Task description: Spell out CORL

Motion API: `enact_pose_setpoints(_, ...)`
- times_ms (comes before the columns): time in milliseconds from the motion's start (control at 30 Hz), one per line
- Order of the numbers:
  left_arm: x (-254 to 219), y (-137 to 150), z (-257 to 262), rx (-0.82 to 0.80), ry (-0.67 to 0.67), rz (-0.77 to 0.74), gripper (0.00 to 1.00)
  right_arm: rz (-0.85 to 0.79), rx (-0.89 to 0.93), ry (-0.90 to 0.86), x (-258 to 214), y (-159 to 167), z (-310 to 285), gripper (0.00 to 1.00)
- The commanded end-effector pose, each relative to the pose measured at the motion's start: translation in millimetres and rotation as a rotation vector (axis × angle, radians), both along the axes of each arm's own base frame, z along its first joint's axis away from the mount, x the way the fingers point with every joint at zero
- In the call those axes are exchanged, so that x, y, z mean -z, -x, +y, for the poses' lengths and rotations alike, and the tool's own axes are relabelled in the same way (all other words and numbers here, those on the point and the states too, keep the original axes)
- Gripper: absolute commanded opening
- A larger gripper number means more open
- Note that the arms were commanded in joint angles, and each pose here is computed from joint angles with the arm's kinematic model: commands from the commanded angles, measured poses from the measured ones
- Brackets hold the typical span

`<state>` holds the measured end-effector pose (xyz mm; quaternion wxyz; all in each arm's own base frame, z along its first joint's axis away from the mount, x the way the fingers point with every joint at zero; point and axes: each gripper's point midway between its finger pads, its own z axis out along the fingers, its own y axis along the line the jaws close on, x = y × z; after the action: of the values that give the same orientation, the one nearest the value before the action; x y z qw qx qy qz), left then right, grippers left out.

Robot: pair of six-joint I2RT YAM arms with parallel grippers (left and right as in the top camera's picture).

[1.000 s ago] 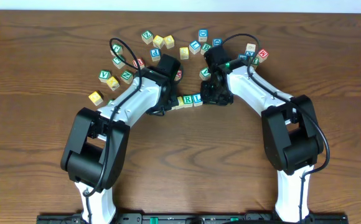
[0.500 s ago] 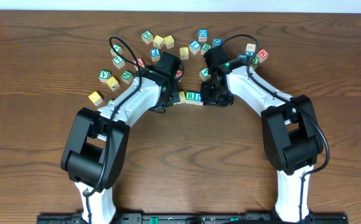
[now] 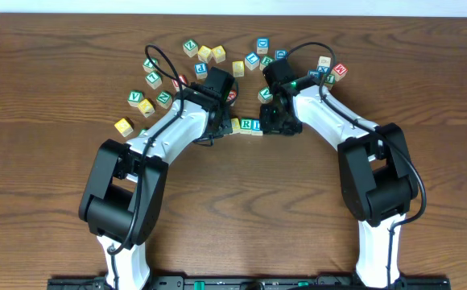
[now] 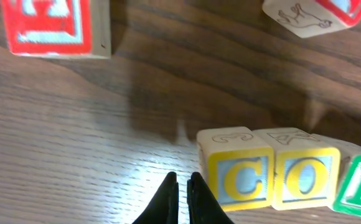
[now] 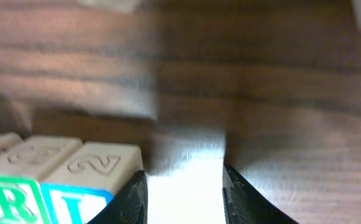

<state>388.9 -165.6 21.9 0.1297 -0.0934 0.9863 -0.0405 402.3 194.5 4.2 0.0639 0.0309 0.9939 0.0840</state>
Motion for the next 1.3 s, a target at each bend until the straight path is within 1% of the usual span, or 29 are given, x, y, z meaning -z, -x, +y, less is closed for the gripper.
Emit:
enact_pose_setpoints(0, 6, -2, 13, 0.013, -0.077, -0.015, 0.08, -0.033, -0.014, 0.03, 7, -12, -10, 0.34)
enact_pose_setpoints(167, 3, -9, 12, 0.048, -0.083, -0.045, 0.08, -0.08, -0.031, 0.013, 4, -21, -3, 0.33)
enact_pose_setpoints(733, 2, -15, 8, 0.05, -0.071, -0.071, 0.08, -0.111, -0.086, -0.001, 2, -20, 17, 0.33)
enact_pose_setpoints(967, 3, -12, 0, 0.064, -0.03, -0.054, 0.08, -0.112, -0.093, 0.0, 2, -20, 17, 0.33)
enact_pose_setpoints(1167, 3, -6, -9, 0.091, -0.033, -0.048, 0.08, -0.102, -0.1, 0.005, 3, -17, 16, 0.32)
enact_pose_setpoints(1267, 3, -3, -16, 0.131, -0.04, -0.05, 0.08, -0.091, -0.101, 0.01, 3, -15, 15, 0.32)
